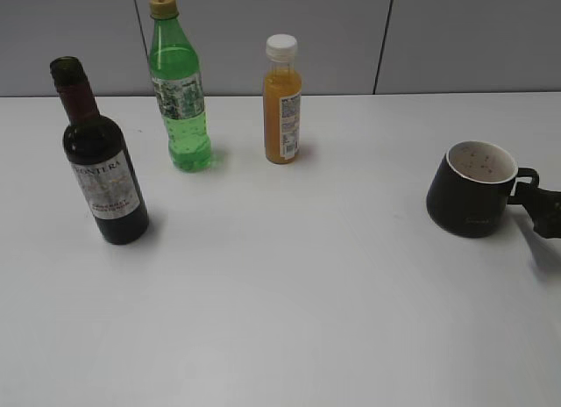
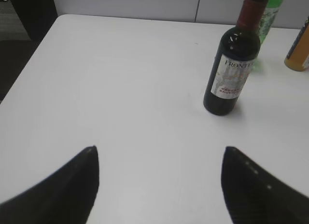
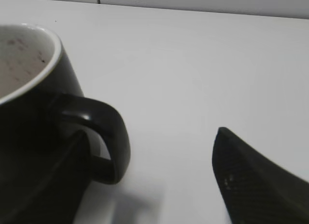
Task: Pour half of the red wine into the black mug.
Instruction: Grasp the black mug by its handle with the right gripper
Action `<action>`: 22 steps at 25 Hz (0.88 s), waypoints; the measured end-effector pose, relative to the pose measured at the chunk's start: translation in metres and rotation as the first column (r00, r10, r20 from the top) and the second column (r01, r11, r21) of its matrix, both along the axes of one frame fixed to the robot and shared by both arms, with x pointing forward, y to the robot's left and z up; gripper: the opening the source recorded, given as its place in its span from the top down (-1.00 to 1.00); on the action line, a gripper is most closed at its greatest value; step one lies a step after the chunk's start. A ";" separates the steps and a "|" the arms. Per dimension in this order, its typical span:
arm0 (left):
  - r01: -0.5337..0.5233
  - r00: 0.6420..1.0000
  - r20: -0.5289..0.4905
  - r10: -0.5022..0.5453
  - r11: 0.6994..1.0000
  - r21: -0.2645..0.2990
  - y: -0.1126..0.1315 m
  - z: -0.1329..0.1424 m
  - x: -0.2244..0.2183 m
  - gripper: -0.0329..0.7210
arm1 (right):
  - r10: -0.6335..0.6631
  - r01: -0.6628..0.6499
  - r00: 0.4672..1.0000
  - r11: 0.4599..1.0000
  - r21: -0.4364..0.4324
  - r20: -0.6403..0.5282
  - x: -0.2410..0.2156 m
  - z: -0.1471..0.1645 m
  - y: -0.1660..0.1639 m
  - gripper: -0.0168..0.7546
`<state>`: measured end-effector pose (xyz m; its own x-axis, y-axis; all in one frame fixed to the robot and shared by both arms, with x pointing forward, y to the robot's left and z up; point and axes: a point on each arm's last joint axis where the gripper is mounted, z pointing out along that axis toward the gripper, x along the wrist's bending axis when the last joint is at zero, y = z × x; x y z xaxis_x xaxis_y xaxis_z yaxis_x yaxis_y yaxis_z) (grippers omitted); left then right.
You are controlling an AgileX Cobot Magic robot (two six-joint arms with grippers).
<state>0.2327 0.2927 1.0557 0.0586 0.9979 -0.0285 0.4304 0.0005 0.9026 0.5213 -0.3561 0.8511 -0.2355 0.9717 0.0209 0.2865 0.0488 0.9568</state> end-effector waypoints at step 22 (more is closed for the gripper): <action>0.000 1.000 0.000 0.000 1.000 0.000 0.000 0.000 0.000 -0.65 | 0.004 -0.004 1.000 1.000 0.005 0.020 0.022 -0.010 0.002 -0.58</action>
